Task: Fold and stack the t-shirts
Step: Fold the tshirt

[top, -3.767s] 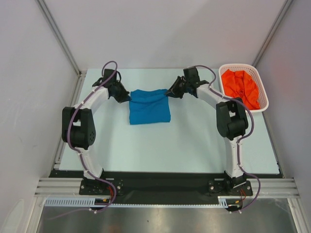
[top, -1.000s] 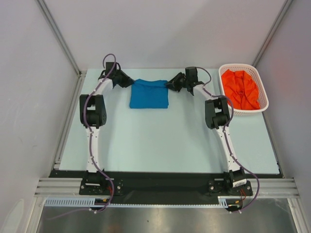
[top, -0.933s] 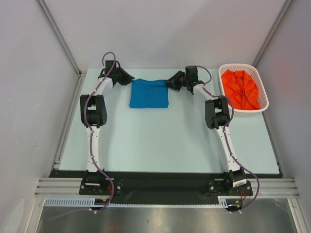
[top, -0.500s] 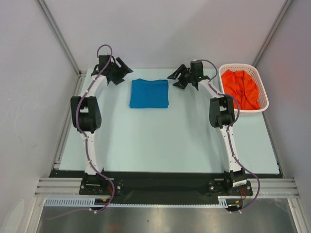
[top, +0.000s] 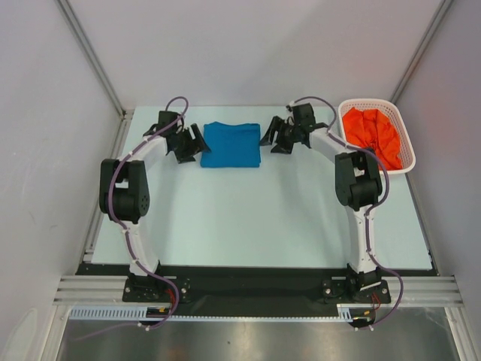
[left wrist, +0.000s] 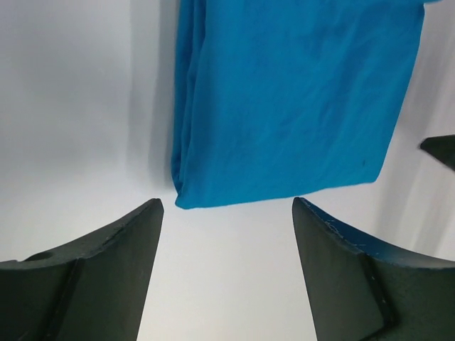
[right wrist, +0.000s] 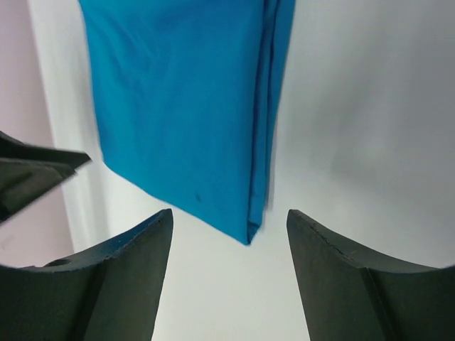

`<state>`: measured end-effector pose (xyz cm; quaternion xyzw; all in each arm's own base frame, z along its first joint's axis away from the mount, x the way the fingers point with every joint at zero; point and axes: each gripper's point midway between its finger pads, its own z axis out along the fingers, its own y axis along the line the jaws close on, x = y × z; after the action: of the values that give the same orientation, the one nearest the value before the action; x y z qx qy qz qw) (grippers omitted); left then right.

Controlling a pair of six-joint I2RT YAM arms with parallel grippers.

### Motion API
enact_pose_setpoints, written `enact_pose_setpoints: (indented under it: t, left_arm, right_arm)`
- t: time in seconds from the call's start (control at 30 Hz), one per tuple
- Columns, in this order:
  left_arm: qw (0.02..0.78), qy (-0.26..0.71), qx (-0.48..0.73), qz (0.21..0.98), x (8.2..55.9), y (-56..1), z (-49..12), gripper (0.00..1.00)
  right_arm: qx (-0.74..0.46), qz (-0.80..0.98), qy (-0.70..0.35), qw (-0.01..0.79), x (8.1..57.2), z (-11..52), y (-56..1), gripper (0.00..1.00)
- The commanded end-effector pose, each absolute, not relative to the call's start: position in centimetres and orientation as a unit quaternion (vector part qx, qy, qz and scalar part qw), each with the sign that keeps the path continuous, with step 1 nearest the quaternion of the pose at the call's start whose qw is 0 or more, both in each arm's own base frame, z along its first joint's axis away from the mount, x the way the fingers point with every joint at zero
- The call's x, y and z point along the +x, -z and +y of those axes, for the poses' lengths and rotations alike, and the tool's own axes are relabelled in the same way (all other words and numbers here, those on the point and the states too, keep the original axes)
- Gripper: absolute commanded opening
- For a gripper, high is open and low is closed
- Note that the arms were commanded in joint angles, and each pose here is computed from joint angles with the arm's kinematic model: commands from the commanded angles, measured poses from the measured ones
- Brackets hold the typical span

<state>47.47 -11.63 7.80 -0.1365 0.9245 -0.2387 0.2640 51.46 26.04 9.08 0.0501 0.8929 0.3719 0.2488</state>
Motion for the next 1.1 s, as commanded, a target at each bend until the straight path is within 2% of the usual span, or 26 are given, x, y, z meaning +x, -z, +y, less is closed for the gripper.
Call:
enact_pose_setpoints:
  t: [0.0, 0.13, 0.27, 0.6, 0.73, 0.9, 0.93, 0.97, 1.03, 1.07]
  left_arm:
    - [0.278, 0.259, -0.092, 0.920, 47.6, -8.9, -12.2, 0.79]
    - [0.272, 0.258, -0.092, 0.922, 47.7, -7.8, -12.2, 0.78]
    - [0.257, 0.269, -0.095, 0.923, 47.7, -7.1, -12.7, 0.68]
    - [0.215, 0.279, -0.101, 0.930, 46.6, -4.2, -13.1, 0.55]
    - [0.211, 0.289, -0.107, 0.928, 46.4, -4.1, -13.4, 0.44]
    - [0.217, 0.278, -0.104, 0.930, 46.6, -4.2, -13.2, 0.38]
    - [0.216, 0.275, -0.104, 0.931, 46.5, -4.2, -13.1, 0.41]
    - [0.218, 0.270, -0.106, 0.932, 46.6, -4.1, -12.8, 0.49]
    - [0.213, 0.249, -0.117, 0.937, 46.4, -3.7, -12.2, 0.73]
    - [0.212, 0.250, -0.119, 0.937, 46.3, -3.9, -12.2, 0.75]
  right_arm:
    - [0.010, 0.901, -0.362, 0.238, 49.2, 27.2, -8.1, 0.72]
    - [0.002, 0.905, -0.357, 0.233, 49.0, 28.0, -7.1, 0.71]
    - [0.012, 0.908, -0.354, 0.223, 49.0, 28.1, -6.3, 0.65]
    - [0.004, 0.911, -0.359, 0.205, 48.2, 28.5, -4.5, 0.62]
    - [0.011, 0.909, -0.371, 0.191, 48.1, 29.2, -3.8, 0.55]
    - [0.027, 0.907, -0.378, 0.182, 48.1, 29.6, -3.1, 0.52]
    - [0.029, 0.906, -0.380, 0.186, 48.4, 29.6, -3.2, 0.51]
    - [0.031, 0.905, -0.381, 0.186, 48.5, 29.7, -3.2, 0.51]
    - [0.034, 0.904, -0.382, 0.187, 48.8, 29.8, -3.3, 0.51]
    - [0.034, 0.904, -0.383, 0.188, 49.0, 29.9, -3.4, 0.51]
